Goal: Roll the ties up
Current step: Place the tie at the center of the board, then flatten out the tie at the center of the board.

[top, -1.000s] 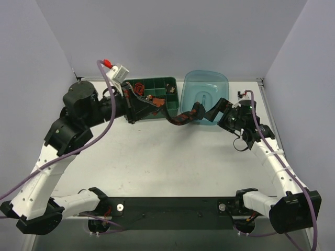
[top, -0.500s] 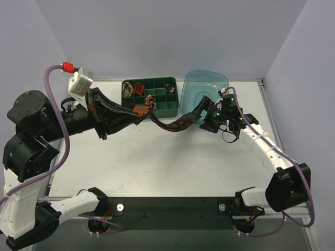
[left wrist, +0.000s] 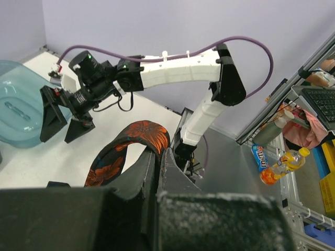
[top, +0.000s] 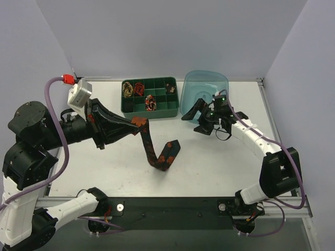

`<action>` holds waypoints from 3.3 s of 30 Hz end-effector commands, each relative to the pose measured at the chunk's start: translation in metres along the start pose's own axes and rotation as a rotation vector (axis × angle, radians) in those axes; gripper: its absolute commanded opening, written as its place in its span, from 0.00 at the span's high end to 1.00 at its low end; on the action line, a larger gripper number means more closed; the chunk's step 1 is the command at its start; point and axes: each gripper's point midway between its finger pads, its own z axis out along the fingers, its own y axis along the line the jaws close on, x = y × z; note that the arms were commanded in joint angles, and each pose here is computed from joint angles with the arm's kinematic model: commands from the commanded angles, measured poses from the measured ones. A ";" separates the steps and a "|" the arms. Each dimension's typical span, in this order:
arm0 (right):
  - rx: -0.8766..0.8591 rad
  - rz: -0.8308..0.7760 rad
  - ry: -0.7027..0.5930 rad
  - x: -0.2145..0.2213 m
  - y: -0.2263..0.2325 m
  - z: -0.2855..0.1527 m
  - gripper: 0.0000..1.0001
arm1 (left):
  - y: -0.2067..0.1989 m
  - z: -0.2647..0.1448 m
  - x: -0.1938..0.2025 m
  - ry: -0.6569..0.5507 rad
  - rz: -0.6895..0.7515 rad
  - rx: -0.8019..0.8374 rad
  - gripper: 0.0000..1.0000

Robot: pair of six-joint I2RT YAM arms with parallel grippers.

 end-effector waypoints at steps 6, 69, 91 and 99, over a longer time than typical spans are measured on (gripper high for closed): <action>0.219 -0.420 0.158 0.063 -0.023 0.023 0.25 | 0.024 0.000 0.036 -0.024 -0.088 -0.066 1.00; 0.974 -0.131 0.055 -0.016 -0.244 -0.100 1.00 | 0.224 0.007 0.234 0.268 -0.355 -0.439 1.00; 1.133 -0.234 0.217 -0.005 -0.262 -0.076 1.00 | 0.277 -0.045 0.267 0.429 -0.458 -0.688 1.00; 1.194 -0.197 0.199 -0.015 -0.274 -0.093 1.00 | 0.292 -0.057 0.287 0.533 -0.526 -0.754 1.00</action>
